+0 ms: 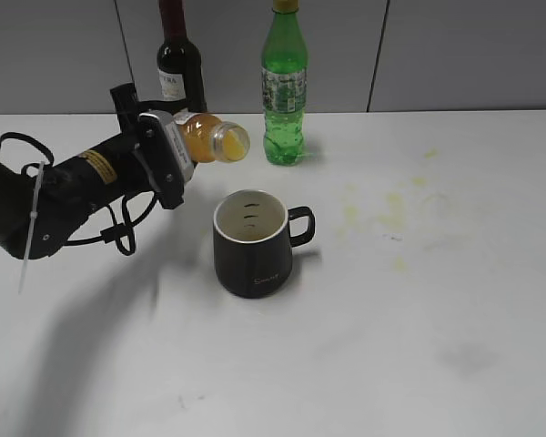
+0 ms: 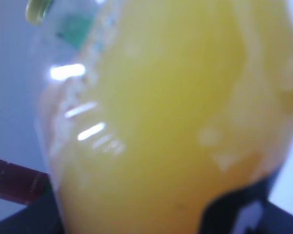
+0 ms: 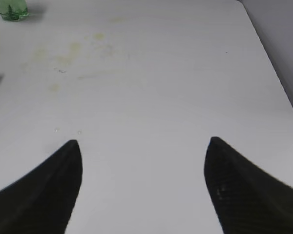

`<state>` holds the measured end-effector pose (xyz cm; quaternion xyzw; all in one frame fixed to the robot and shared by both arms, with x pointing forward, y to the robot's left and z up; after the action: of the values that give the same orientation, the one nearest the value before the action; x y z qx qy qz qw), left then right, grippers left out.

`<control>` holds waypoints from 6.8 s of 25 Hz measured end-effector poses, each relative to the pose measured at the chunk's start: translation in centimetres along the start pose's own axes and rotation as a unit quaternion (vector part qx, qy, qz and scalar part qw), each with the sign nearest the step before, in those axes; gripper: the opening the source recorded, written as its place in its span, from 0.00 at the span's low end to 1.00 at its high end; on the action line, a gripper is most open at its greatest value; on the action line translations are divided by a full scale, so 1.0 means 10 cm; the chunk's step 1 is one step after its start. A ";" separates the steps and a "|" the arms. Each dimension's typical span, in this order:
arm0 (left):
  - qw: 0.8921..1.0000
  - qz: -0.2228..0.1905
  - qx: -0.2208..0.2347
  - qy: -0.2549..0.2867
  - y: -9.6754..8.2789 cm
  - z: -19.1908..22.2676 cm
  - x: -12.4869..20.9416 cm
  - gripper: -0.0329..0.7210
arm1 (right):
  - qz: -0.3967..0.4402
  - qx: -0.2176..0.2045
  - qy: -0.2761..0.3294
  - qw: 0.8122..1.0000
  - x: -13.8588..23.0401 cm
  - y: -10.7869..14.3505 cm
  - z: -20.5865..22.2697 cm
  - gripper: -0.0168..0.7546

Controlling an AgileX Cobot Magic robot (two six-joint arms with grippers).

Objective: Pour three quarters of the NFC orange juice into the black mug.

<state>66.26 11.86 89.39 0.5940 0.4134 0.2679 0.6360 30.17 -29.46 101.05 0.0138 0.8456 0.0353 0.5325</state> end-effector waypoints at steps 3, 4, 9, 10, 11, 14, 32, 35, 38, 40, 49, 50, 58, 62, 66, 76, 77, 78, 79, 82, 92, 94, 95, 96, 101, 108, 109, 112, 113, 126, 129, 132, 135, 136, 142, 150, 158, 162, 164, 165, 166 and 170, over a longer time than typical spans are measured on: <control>1.000 0.016 0.000 0.000 0.00 0.00 0.00 0.67 | 0.000 0.000 0.000 1.000 0.00 0.00 0.00 0.79; 1.000 0.020 0.000 0.000 0.00 0.00 0.00 0.67 | 0.000 0.000 0.000 1.000 0.00 0.00 0.00 0.79; 0.999 0.049 0.000 0.000 0.00 0.00 0.00 0.67 | 0.000 0.000 0.000 1.000 0.00 0.00 0.00 0.79; 0.999 0.054 0.000 0.000 0.00 0.00 0.00 0.67 | 0.000 0.000 0.000 1.000 0.00 0.00 0.00 0.79; 0.998 0.060 0.000 0.000 0.00 0.00 0.00 0.67 | 0.000 0.000 0.000 1.000 0.00 0.00 0.00 0.79; 0.998 0.068 0.000 -0.001 0.00 0.00 0.00 0.67 | 0.000 0.000 0.000 1.000 0.00 0.00 0.00 0.79; 0.990 0.139 -0.003 -0.002 0.01 -0.01 0.02 0.67 | 0.000 0.000 0.000 1.000 0.00 0.00 0.00 0.79; 0.988 0.153 -0.003 -0.002 0.01 -0.01 0.02 0.67 | 0.000 0.000 0.000 1.000 0.00 0.00 0.00 0.79; 0.986 0.164 -0.003 -0.005 0.01 -0.01 0.01 0.67 | 0.000 0.000 0.000 1.000 0.00 0.00 0.00 0.79; 0.985 0.174 -0.003 -0.007 0.01 -0.01 0.01 0.67 | 0.000 0.000 0.000 1.000 0.00 0.00 0.00 0.79; 0.983 0.182 -0.005 -0.008 0.02 -0.01 0.00 0.67 | 0.000 0.000 0.000 1.000 0.00 0.00 0.00 0.79; 0.983 0.183 -0.006 -0.008 0.02 -0.01 0.00 0.67 | 0.000 0.000 0.000 1.000 0.00 0.00 0.00 0.79; 0.980 0.201 -0.006 -0.008 0.02 -0.01 0.00 0.67 | 0.000 0.000 0.000 1.000 0.00 0.00 0.00 0.79; 0.979 0.204 -0.008 -0.008 0.03 -0.01 0.00 0.67 | 0.000 0.000 0.000 1.000 0.00 0.00 0.00 0.79; 0.977 0.215 -0.011 -0.008 0.03 -0.01 0.00 0.67 | 0.000 0.000 0.000 1.000 0.00 0.00 0.00 0.79; 0.973 0.232 -0.014 -0.009 0.04 -0.01 -0.01 0.67 | 0.000 0.000 0.000 1.000 0.00 0.00 0.00 0.79; 0.971 0.238 -0.014 -0.010 0.04 -0.01 -0.01 0.67 | 0.000 0.000 0.000 1.000 0.00 0.00 0.00 0.79; 0.970 0.241 -0.014 -0.009 0.04 -0.01 -0.01 0.67 | 0.000 0.000 0.000 1.000 0.00 0.00 0.00 0.79; 0.970 0.243 -0.015 -0.010 0.04 -0.01 -0.01 0.67 | 0.000 0.000 0.000 1.000 0.00 0.00 0.00 0.79; 0.968 0.248 -0.016 -0.009 0.05 -0.01 -0.01 0.67 | 0.000 0.000 0.000 1.000 0.00 0.00 0.00 0.79; 0.965 0.262 -0.019 -0.009 0.06 -0.01 -0.01 0.67 | 0.000 0.000 0.000 1.000 0.00 0.00 0.00 0.79; 0.964 0.264 -0.020 -0.009 0.08 -0.01 -0.02 0.67 | 0.000 0.000 0.000 1.000 0.00 0.00 0.00 0.79; 0.964 0.265 -0.021 -0.009 0.09 -0.01 -0.02 0.67 | 0.000 0.000 0.000 1.000 0.00 0.00 0.00 0.79; 0.964 0.265 -0.023 -0.009 0.09 -0.01 -0.02 0.67 | 0.000 0.000 0.000 1.000 0.00 0.00 0.00 0.79; 0.964 0.265 -0.023 -0.009 0.09 -0.01 -0.02 0.67 | 0.000 0.000 0.000 1.000 0.00 0.00 0.00 0.79; 0.964 0.265 -0.025 -0.009 0.10 -0.01 -0.02 0.67 | 0.000 0.000 0.000 1.000 0.00 0.00 0.00 0.79; 0.964 0.265 -0.025 -0.009 0.10 -0.01 -0.02 0.67 | 0.000 0.000 0.000 1.000 0.00 0.00 0.00 0.79; 0.964 0.265 -0.025 -0.009 0.10 -0.01 -0.02 0.67 | 0.000 0.000 0.000 1.000 0.00 0.00 0.00 0.79; 0.964 0.265 -0.025 -0.009 0.10 -0.01 -0.02 0.67 | 0.000 0.000 0.000 1.000 0.00 0.00 0.00 0.79; 0.963 0.269 -0.025 -0.008 0.10 -0.01 -0.02 0.67 | 0.000 0.000 0.000 1.000 0.00 0.00 0.00 0.79; 0.963 0.269 -0.025 -0.008 0.10 -0.01 -0.02 0.67 | 0.000 0.000 0.000 1.000 0.00 0.00 0.00 0.79; 0.963 0.269 -0.026 -0.008 0.10 -0.01 -0.02 0.67 | 0.000 0.000 0.000 1.000 0.00 0.00 0.00 0.79; 0.963 0.268 -0.026 -0.008 0.10 -0.01 -0.02 0.67 | 0.000 0.000 0.000 1.000 0.00 0.00 0.00 0.79; 0.965 0.262 -0.026 -0.008 0.10 -0.01 -0.02 0.67 | 0.000 0.000 0.000 1.000 0.00 0.00 0.00 0.79; 0.988 0.150 -0.025 -0.010 0.10 -0.01 -0.02 0.67 | 0.000 0.000 0.000 1.000 0.00 0.00 0.00 0.79; 0.988 -0.155 -0.021 -0.016 0.10 -0.01 -0.02 0.67 | 0.000 0.000 0.000 1.000 0.00 0.00 0.00 0.79; 0.886 -0.464 -0.014 -0.011 0.09 -0.01 0.01 0.67 | 0.000 0.000 0.000 1.000 0.00 0.00 0.00 0.79; 0.832 -0.555 -0.006 0.004 0.04 -0.01 0.04 0.67 | 0.000 0.000 0.000 1.000 0.00 0.00 0.00 0.79; 0.820 -0.573 0.000 0.013 0.01 -0.01 0.06 0.67 | 0.000 0.000 0.000 1.000 0.00 0.00 0.00 0.79; 0.816 -0.578 0.002 0.016 0.00 -0.01 0.06 0.67 | 0.000 0.000 0.000 1.000 0.00 0.00 0.00 0.79; 0.814 -0.580 0.004 0.019 -0.01 -0.01 0.06 0.67 | 0.000 0.000 0.000 1.000 0.00 0.00 0.00 0.79; 0.811 -0.584 0.003 0.022 -0.01 -0.01 0.07 0.67 | 0.000 0.000 0.000 1.000 0.00 0.00 0.00 0.79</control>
<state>66.52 12.50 89.11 0.2362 0.6974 -0.1421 0.6615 30.17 -29.46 101.05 0.0138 0.8456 0.0353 0.5325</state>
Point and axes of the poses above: a point on each arm's last joint axis where the gripper is mounted, z pointing out along that axis toward the gripper, y along the wrist's bending axis when the last joint is at zero, x = y × z, the point moved 6 cm from there along z, pointing out along that axis toward the gripper, and after that the axes turned 4 degrees about z, right-handed, at the moved point
